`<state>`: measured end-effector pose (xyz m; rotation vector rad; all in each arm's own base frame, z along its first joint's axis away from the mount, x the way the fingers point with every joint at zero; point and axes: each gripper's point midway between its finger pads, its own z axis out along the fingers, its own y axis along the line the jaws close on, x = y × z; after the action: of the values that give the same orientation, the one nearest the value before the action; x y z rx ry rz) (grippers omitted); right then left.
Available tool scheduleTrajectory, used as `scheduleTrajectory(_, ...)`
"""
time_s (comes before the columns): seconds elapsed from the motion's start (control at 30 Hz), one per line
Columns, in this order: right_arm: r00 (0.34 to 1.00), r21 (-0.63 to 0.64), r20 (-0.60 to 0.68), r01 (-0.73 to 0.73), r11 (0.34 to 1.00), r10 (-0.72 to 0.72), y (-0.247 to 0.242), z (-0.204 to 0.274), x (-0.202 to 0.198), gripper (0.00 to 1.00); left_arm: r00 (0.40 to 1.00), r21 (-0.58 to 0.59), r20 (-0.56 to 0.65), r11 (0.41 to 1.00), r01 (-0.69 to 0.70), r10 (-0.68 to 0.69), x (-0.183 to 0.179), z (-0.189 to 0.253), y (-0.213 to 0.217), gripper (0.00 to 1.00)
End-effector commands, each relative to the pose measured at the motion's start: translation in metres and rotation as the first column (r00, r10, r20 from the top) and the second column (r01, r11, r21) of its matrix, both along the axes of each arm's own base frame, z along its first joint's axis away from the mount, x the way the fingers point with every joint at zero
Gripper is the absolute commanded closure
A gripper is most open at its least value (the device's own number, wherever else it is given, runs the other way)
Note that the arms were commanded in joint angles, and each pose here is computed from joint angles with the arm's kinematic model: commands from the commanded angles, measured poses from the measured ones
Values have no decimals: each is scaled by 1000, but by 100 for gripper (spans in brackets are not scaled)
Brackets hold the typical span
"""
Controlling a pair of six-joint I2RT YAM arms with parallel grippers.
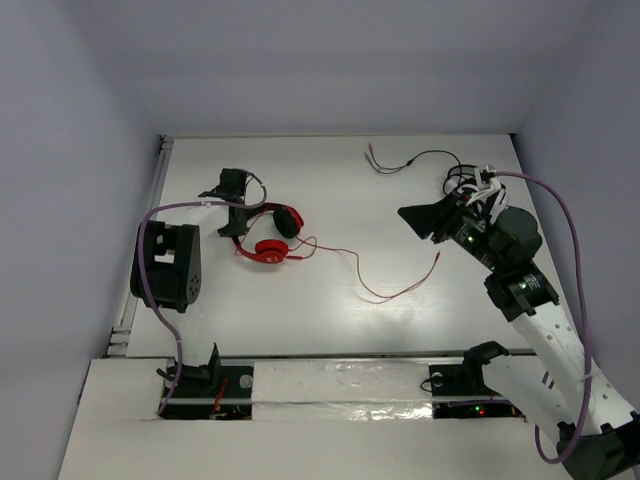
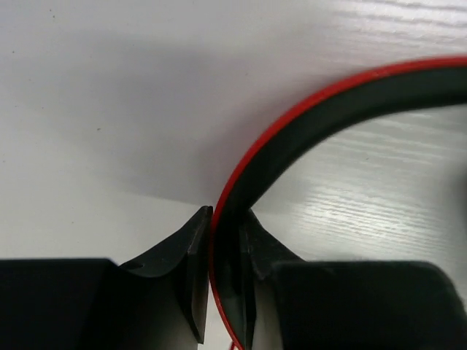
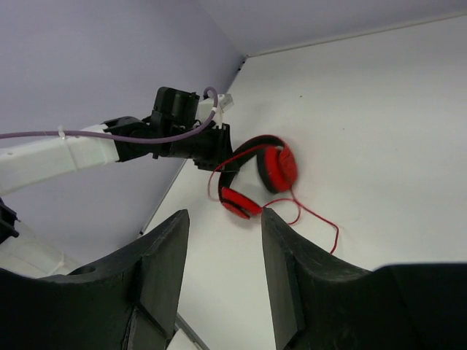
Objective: Wrap the headphones
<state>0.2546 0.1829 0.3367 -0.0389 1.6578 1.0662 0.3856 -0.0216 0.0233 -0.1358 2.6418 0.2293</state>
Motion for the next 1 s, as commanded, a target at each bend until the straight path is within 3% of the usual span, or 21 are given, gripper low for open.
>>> scheduleTrajectory(0.0,998,-1,54,-18,1000,18,1,12,-5,50,999,-1,-4,999,-38,38,-4,1,2,95)
scheduleTrajectory(0.13,998,-5,52,-21,1000,21,2,10,-5,51,997,-4,-22,997,-73,72,-14,0,3,99)
scheduleTrajectory(0.27,999,-7,46,-24,1000,25,3,8,-4,51,997,-17,-21,997,-69,69,-15,0,1,78)
scheduleTrajectory(0.37,999,-7,46,-21,1000,22,2,8,-3,51,998,-23,-21,998,-67,66,-12,-1,0,57)
scheduleTrajectory(0.57,999,-9,50,-18,1000,18,2,9,-2,51,998,-40,-39,998,-55,53,-4,-9,-6,44)
scheduleTrajectory(0.73,999,-11,47,-9,1000,9,1,9,0,52,996,-71,-77,997,-40,34,-7,-24,-12,50)
scheduleTrajectory(0.83,999,-8,49,-6,1000,6,1,10,0,52,994,-107,-107,994,-25,14,-8,-35,-20,69)
scheduleTrajectory(0.87,999,-8,49,-6,1000,6,1,11,0,52,993,-104,-119,994,-22,10,-10,-38,-20,81)
scheduleTrajectory(0.93,998,-4,57,-1,1000,1,0,14,-1,54,990,-103,-141,994,-25,10,-12,-45,-20,92)
scheduleTrajectory(0.97,998,-4,61,2,1000,-2,-1,14,-2,55,991,-102,-133,994,-26,13,-10,-43,-20,92)
